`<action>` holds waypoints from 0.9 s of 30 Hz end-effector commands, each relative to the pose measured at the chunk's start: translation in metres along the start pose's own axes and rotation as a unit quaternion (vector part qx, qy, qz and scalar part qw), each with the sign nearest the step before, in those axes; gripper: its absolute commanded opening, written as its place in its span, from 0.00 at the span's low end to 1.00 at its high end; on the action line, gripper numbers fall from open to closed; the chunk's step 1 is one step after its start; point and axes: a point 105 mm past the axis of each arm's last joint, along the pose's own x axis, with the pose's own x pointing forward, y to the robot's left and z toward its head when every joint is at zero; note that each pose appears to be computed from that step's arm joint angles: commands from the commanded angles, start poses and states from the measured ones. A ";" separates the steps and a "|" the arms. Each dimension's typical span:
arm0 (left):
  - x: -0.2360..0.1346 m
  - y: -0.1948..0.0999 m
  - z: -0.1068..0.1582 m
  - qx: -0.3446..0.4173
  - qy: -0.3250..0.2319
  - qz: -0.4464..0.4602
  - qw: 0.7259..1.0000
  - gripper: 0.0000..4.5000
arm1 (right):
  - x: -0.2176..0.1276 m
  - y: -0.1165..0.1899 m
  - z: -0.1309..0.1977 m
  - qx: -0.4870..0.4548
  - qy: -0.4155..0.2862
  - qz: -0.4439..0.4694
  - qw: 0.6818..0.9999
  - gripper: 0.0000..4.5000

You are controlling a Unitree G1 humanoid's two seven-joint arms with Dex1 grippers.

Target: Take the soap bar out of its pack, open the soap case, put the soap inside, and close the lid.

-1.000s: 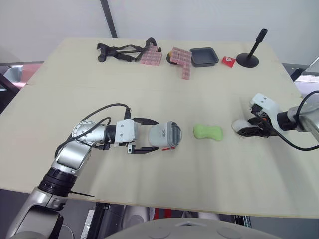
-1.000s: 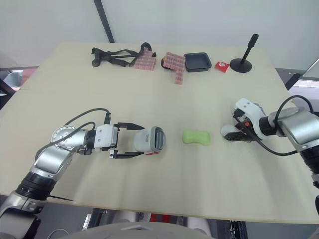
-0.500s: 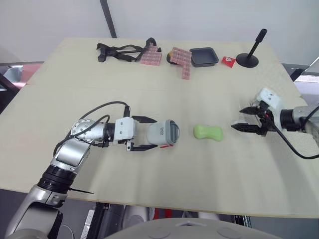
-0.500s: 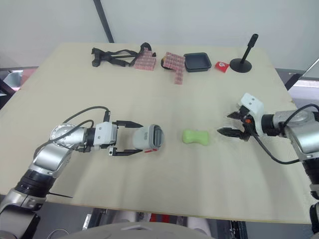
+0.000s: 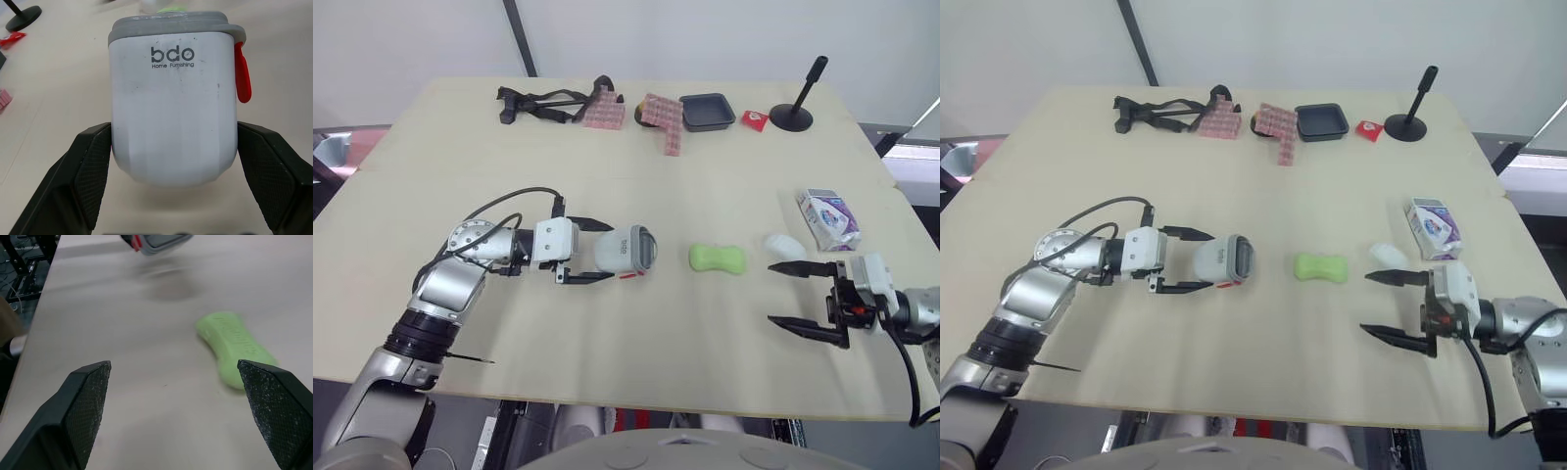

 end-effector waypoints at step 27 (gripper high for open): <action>-0.001 0.037 0.011 0.073 0.245 -0.156 0.954 0.77 | 0.002 0.003 -0.019 -0.011 0.005 -0.021 1.000 0.99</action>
